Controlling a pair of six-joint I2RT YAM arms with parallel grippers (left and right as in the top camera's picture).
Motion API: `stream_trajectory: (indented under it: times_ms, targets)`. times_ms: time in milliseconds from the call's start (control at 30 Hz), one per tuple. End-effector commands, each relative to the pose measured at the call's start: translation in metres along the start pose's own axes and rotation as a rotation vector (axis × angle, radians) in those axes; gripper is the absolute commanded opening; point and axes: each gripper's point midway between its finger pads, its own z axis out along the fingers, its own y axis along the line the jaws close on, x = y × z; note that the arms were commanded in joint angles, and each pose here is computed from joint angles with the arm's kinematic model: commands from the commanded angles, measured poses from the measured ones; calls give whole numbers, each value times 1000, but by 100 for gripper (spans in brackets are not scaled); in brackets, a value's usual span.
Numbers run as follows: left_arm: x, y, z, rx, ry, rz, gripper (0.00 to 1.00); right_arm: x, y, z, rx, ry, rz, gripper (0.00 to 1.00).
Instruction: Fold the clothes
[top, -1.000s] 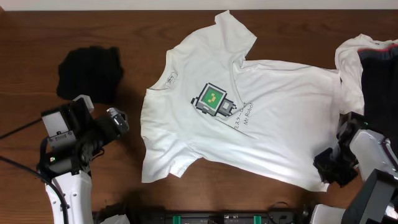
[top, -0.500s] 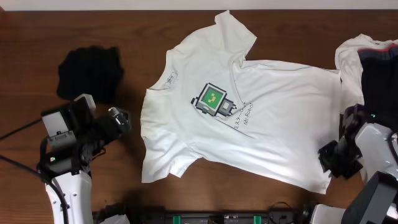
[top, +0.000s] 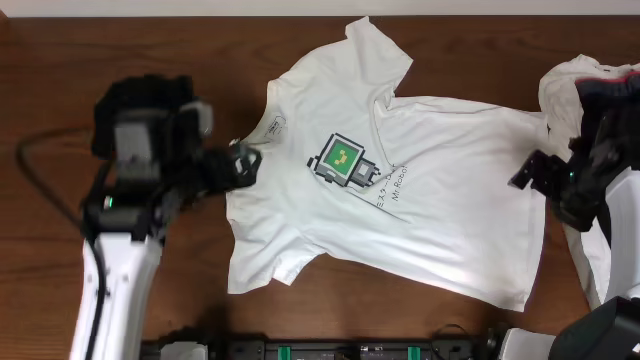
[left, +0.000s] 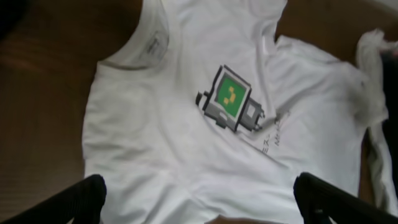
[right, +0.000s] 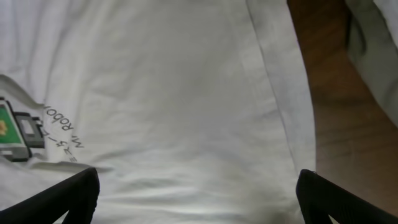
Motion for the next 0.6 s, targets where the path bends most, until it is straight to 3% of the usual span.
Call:
stream_trajectory:
  times_ms: [0,267,567]
  targets:
    - [-26,-7,17,-93,51,95,98,-4,5,-7,-32,-21,-17,99]
    - [-68,-10,86,-113,148,124,98,-4,4,-7,-29,-21,-17,99]
    - [-101,-5,138,-88,57,148,99,-4,4,-7,-29,-21,-17,99]
